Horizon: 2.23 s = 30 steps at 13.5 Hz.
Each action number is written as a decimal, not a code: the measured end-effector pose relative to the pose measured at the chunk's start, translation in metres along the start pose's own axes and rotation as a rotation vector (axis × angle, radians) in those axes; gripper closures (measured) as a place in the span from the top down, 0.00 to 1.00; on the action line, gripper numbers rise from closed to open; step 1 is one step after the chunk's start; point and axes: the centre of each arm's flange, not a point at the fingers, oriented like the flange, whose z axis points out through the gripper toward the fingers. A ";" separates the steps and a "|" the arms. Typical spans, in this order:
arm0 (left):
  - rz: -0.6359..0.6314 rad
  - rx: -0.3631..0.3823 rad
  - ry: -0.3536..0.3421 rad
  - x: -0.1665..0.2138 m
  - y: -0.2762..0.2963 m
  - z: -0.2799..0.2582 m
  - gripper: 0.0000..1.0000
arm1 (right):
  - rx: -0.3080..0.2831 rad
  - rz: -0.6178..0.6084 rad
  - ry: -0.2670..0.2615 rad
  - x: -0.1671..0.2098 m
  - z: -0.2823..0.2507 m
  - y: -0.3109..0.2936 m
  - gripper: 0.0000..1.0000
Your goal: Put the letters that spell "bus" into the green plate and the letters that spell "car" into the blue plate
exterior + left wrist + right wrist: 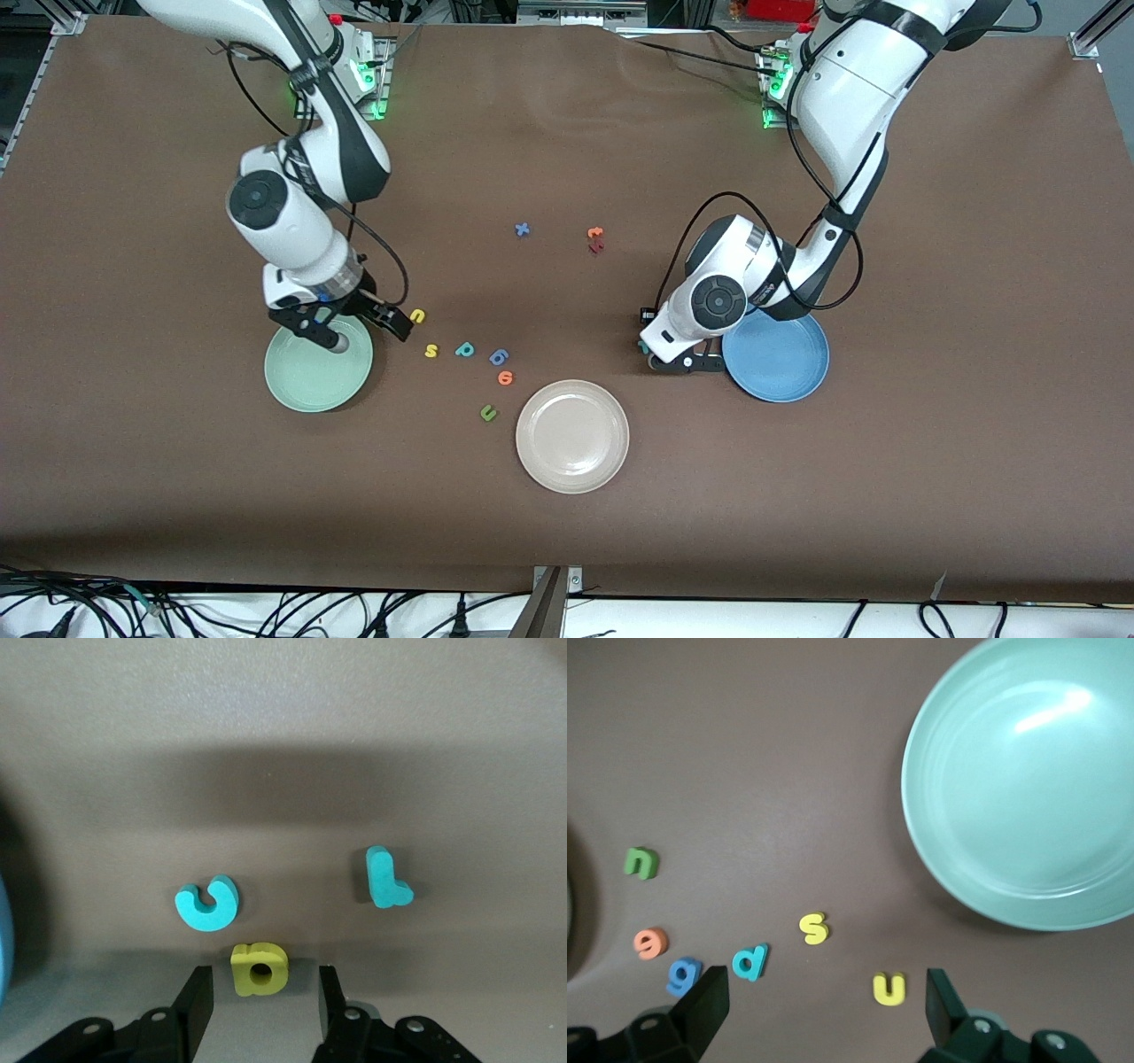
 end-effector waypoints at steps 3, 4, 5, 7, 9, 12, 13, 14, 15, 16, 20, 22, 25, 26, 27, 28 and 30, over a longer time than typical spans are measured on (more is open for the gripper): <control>-0.002 0.000 -0.003 0.001 -0.001 0.003 0.42 | -0.036 0.002 -0.048 -0.012 0.046 0.003 0.98; -0.004 0.000 -0.003 0.001 -0.002 0.001 0.30 | -0.046 -0.001 -0.060 -0.016 0.056 0.004 0.97; -0.004 0.000 -0.003 0.001 -0.003 0.001 0.28 | -0.052 -0.003 -0.069 -0.020 0.062 0.003 0.97; -0.006 -0.001 -0.002 0.002 -0.003 -0.001 0.28 | -0.062 -0.008 -0.083 -0.026 0.068 0.003 0.96; -0.008 0.011 -0.015 0.002 -0.005 -0.016 0.28 | -0.099 -0.010 -0.119 -0.034 0.072 0.004 0.95; -0.013 0.036 -0.020 -0.007 -0.014 -0.072 0.28 | -0.132 0.004 -0.147 -0.039 0.075 0.006 0.88; -0.006 0.042 -0.018 -0.009 -0.022 -0.090 0.28 | -0.138 0.017 -0.151 -0.039 0.075 0.007 0.83; 0.018 0.045 -0.017 -0.007 -0.037 -0.102 0.28 | -0.142 0.025 -0.153 -0.040 0.076 0.008 0.82; 0.049 0.040 -0.018 -0.001 -0.057 -0.110 0.28 | -0.144 0.029 -0.154 -0.040 0.077 0.008 0.79; 0.079 0.031 -0.019 0.008 -0.084 -0.113 0.28 | -0.144 0.030 -0.154 -0.040 0.077 0.008 0.79; 0.201 -0.013 -0.051 0.035 -0.186 -0.102 0.28 | -0.153 0.036 -0.162 -0.041 0.084 0.010 0.77; 0.227 -0.019 -0.073 0.036 -0.190 -0.088 0.30 | -0.159 0.038 -0.167 -0.042 0.091 0.013 0.77; 0.252 -0.020 -0.083 0.034 -0.175 -0.081 0.58 | -0.161 0.040 -0.170 -0.043 0.099 0.015 0.76; 0.260 -0.019 -0.079 0.034 -0.169 -0.082 0.69 | -0.161 0.041 -0.170 -0.043 0.100 0.015 0.74; 0.270 -0.019 -0.071 0.034 -0.162 -0.085 0.78 | -0.161 0.041 -0.170 -0.042 0.101 0.015 0.74; 0.280 -0.018 -0.065 0.033 -0.155 -0.088 0.89 | -0.159 0.042 -0.168 -0.042 0.101 0.015 0.67; 0.301 -0.013 -0.055 0.031 -0.138 -0.089 1.00 | -0.155 0.040 -0.165 -0.042 0.101 0.015 0.60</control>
